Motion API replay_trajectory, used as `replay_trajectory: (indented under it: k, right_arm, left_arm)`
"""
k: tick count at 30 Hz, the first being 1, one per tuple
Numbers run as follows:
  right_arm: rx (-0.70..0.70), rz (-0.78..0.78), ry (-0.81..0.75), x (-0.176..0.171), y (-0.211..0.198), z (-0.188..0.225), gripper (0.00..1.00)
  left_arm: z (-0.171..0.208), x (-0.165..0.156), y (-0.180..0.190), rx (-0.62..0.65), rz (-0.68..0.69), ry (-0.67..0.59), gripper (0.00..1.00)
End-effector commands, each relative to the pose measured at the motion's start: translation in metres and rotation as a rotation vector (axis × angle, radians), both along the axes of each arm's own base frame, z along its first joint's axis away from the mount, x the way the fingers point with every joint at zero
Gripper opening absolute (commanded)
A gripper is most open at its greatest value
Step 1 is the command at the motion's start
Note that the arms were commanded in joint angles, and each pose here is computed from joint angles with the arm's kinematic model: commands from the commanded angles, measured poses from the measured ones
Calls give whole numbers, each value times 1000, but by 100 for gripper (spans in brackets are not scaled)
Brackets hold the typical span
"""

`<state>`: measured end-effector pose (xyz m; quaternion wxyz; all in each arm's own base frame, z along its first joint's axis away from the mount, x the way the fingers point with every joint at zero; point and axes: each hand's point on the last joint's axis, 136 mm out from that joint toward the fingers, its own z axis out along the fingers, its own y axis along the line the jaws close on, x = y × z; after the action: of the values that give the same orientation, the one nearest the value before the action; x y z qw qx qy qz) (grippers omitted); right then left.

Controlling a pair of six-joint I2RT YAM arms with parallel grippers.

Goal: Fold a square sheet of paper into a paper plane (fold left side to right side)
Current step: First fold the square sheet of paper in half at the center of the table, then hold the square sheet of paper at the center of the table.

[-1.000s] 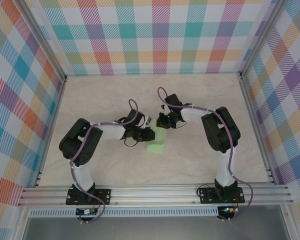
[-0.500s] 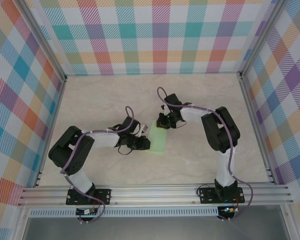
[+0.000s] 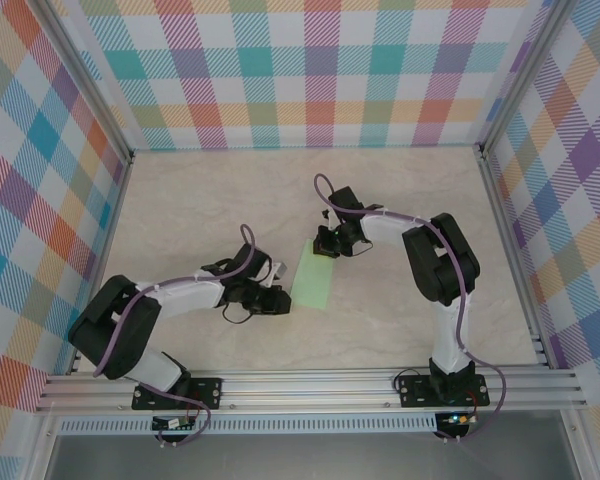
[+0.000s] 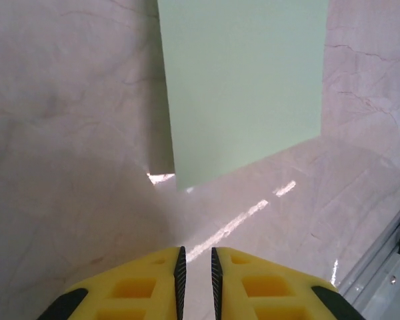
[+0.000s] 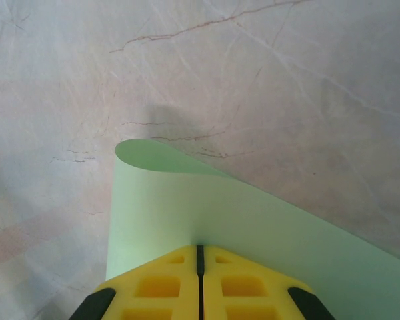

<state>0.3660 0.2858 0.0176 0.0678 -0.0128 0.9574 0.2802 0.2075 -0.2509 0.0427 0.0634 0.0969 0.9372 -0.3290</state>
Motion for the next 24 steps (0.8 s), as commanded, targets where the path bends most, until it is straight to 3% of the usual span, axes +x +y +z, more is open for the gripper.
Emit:
replay_trajectory:
  k: [1,5,12,17,24]
  right_arm:
    - [-71,-1,9,2,-12,-16,7]
    - [-68,2,9,1,-12,-15,7]
    - [-50,5,1,2,-10,-10,8]
    - [2,5,-45,7,-3,10,8]
    - [18,7,-188,3,-13,78,9]
  left_arm:
    - [38,22,-13,-78,41,-40,21]
    - [41,52,-28,-88,46,-47,21]
    - [10,87,-51,-64,47,-21,20]
    - [-13,86,-49,-35,60,14,19]
    - [-29,71,-36,3,72,45,19]
